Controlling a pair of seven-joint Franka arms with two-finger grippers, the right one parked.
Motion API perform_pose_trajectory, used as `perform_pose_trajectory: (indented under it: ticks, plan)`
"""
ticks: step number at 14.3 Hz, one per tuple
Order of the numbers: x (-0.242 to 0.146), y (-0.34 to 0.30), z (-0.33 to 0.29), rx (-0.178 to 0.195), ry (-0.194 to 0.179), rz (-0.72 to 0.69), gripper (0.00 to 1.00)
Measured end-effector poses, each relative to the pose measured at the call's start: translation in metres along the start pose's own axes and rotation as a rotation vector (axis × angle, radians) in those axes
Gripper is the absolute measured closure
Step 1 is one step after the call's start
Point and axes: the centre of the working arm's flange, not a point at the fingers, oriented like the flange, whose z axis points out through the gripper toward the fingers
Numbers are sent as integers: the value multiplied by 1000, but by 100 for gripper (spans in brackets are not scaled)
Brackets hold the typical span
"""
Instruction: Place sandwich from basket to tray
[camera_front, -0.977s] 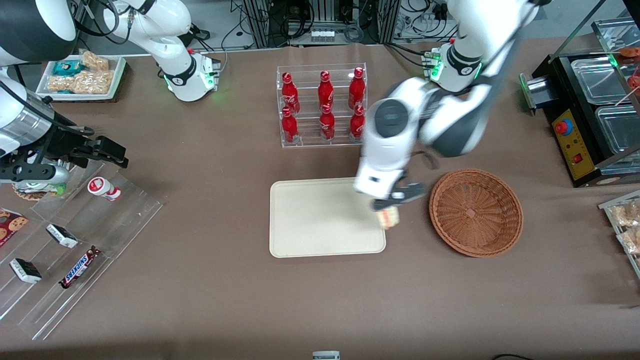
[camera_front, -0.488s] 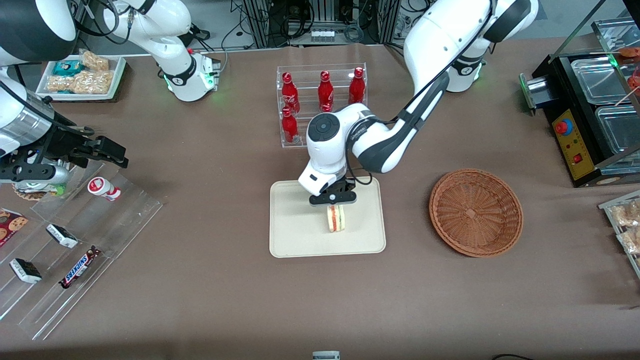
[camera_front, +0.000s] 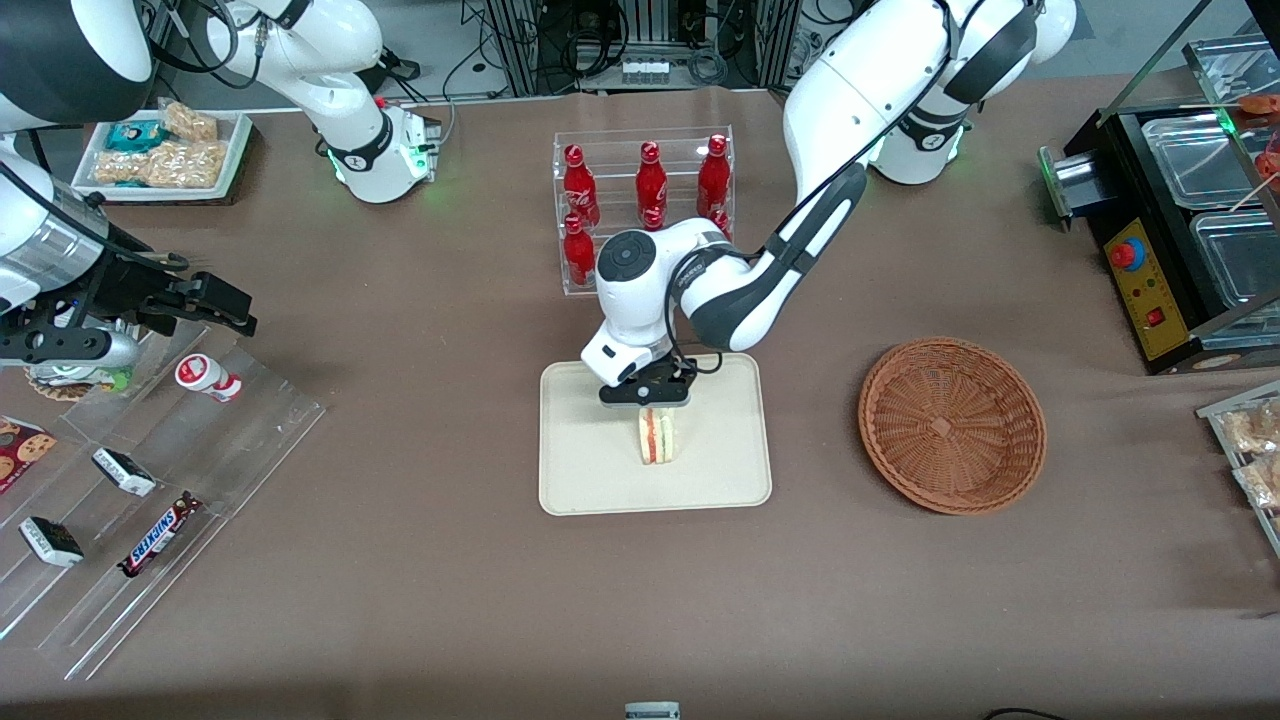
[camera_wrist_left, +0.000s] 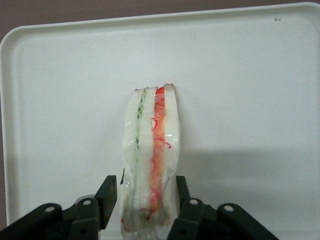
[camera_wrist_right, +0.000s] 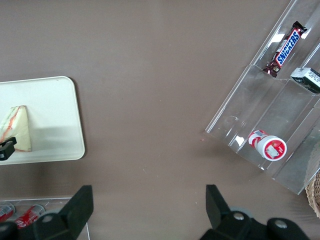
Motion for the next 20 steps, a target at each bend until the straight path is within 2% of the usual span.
perform_pose_trajectory:
  ticks: [2,4,6,8,10,13,14,16,18,20]
  plan:
    - [19,-9,-28,5,31,-72,20]
    - [55,-38,-82,1,79,-156,1]
    - [92,-91,-148,3,100,-271,0]
    - [118,-158,-202,48,84,-394,0]
    - [137,-228,-238,90,39,-478,0]
    - [151,-336,-267,126,-87,-433,0]
    - [152,-370,-275,120,-131,-388,0]
    - [147,-431,-293,84,-213,-270,0]
    - [136,-474,-306,48,-242,-194,0]
    - [123,-516,-314,-14,-251,-139,0]
